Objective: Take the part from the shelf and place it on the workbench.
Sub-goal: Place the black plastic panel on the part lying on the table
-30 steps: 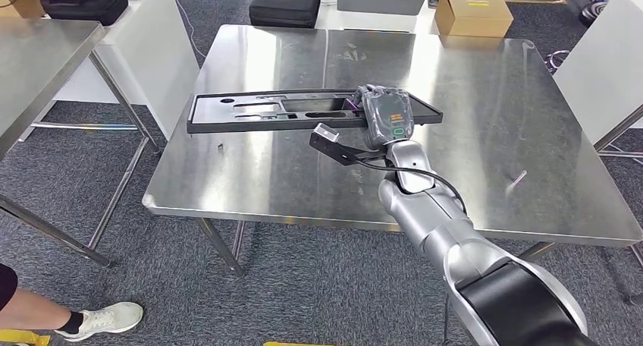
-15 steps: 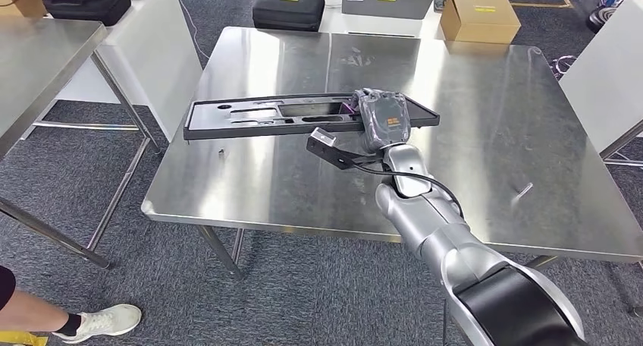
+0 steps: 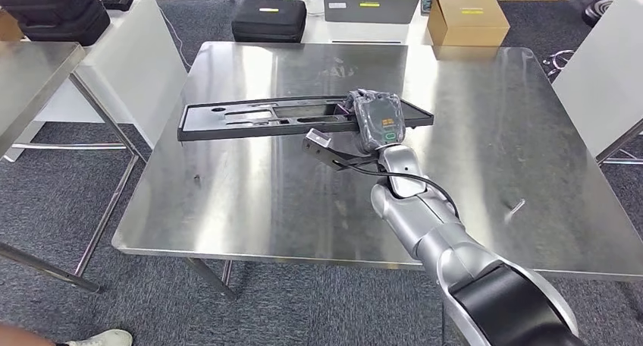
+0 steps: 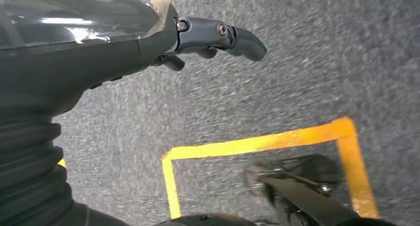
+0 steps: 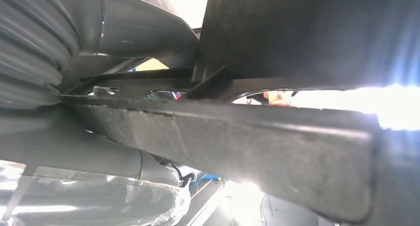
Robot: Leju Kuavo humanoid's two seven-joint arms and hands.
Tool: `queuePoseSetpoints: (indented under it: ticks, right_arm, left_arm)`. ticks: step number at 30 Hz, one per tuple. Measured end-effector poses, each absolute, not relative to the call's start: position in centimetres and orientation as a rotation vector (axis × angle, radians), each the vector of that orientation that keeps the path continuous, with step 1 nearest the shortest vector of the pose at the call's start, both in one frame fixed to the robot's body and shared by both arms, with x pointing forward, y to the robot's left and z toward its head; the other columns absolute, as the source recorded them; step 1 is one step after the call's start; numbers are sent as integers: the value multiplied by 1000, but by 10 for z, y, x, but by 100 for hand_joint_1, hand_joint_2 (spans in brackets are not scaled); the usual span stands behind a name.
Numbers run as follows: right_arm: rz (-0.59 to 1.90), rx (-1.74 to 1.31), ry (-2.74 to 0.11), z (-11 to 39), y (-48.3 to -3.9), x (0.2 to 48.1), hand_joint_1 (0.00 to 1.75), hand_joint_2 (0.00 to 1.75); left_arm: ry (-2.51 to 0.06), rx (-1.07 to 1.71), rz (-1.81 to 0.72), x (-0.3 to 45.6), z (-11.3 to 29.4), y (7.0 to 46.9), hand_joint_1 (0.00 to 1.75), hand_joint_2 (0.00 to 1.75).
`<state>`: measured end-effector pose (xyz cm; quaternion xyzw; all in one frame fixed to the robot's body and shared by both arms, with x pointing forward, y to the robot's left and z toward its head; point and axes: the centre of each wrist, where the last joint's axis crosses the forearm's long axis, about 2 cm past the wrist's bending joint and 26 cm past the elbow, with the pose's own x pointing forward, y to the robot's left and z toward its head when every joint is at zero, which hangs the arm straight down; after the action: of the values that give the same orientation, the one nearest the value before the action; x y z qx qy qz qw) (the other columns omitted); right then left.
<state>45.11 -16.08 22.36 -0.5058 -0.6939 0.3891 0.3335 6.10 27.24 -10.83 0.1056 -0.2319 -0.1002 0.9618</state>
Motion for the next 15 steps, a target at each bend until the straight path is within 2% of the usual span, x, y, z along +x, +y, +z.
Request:
queuePoseSetpoints:
  ticks: [15]
  right_arm:
    - [1021, -1316, -1802, 217, -163, 449, 175, 175]
  left_arm:
    - [-466, 213, -204, 59, -109, 272, 0, 175]
